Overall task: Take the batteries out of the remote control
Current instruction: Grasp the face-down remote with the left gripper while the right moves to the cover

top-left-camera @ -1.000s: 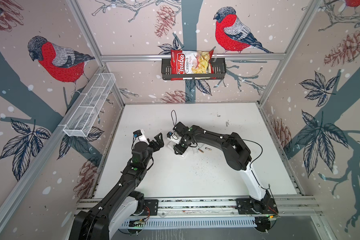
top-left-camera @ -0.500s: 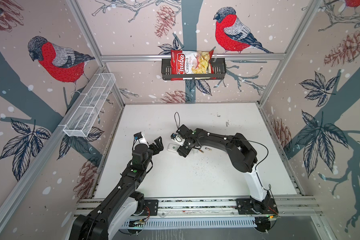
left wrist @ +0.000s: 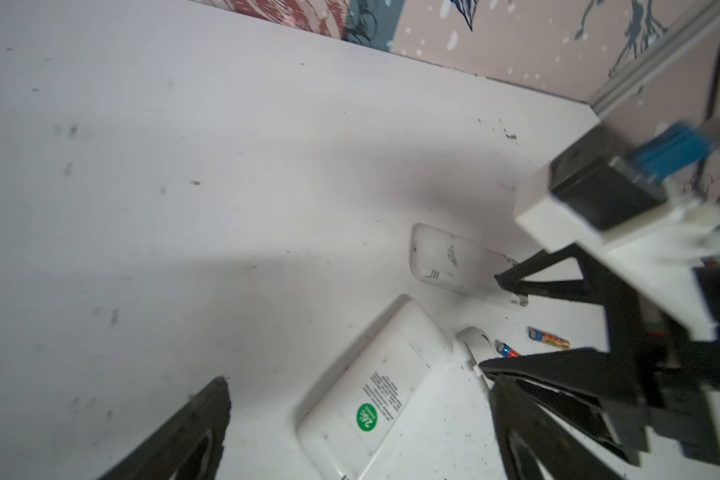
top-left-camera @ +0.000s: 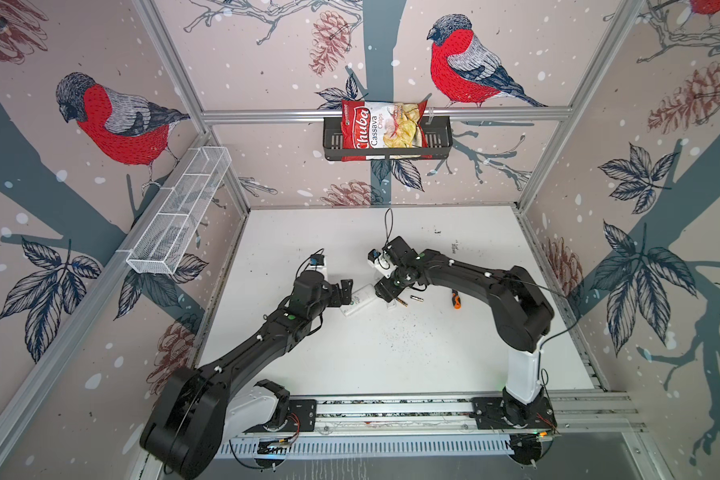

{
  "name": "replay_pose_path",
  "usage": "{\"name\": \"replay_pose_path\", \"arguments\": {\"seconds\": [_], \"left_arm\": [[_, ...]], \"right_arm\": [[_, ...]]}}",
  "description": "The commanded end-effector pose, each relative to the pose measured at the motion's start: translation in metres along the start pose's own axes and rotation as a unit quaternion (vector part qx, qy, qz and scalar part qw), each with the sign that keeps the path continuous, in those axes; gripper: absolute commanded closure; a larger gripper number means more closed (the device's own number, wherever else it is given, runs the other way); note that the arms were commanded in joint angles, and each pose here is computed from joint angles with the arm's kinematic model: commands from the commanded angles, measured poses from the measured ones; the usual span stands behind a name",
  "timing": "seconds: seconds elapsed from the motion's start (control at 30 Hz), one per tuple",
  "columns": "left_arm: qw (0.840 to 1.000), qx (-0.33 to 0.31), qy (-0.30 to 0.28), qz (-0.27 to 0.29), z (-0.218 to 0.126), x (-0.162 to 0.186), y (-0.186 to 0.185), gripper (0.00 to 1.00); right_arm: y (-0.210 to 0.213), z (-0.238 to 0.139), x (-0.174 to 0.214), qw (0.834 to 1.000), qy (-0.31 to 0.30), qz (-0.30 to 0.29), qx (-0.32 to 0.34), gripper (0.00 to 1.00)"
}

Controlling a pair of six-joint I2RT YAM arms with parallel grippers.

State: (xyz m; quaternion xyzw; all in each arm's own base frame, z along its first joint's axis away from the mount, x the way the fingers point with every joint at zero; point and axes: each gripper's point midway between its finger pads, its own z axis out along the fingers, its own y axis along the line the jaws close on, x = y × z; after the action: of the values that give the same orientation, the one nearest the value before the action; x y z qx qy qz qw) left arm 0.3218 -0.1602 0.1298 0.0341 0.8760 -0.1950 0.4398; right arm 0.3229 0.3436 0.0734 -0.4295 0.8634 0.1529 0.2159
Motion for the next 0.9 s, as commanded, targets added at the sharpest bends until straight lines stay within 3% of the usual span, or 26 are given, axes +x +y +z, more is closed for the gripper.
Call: {"name": "replay_pose_path", "arguments": {"seconds": [0.0, 0.13, 0.27, 0.37, 0.63, 0.87], "left_arm": [[0.996, -0.027, 0.059, 0.064, 0.009, 0.022, 0.001, 0.04], [0.990, -0.025, 0.102, 0.094, 0.024, 0.044, 0.001, 0.09], [0.980, 0.026, 0.155, 0.121, 0.041, 0.066, -0.016, 0.11], [0.972, 0.016, 0.187, 0.139, 0.053, 0.073, -0.015, 0.09], [0.954, -0.034, 0.244, 0.169, 0.068, 0.084, 0.000, 0.09], [0.940, -0.034, 0.291, 0.174, 0.069, 0.099, -0.002, 0.09]], "right_arm": [[-0.005, -0.031, -0.036, 0.991, -0.110, 0.053, -0.049, 0.21], [-0.028, -0.070, -0.049, 0.970, -0.195, 0.118, -0.087, 0.21], [-0.033, -0.087, -0.044, 0.957, -0.229, 0.135, -0.113, 0.19], [-0.033, -0.090, -0.039, 0.955, -0.241, 0.134, -0.112, 0.13], [-0.027, -0.096, -0.046, 0.950, -0.255, 0.123, -0.129, 0.12], [-0.023, -0.097, -0.048, 0.948, -0.259, 0.117, -0.141, 0.11]]}}
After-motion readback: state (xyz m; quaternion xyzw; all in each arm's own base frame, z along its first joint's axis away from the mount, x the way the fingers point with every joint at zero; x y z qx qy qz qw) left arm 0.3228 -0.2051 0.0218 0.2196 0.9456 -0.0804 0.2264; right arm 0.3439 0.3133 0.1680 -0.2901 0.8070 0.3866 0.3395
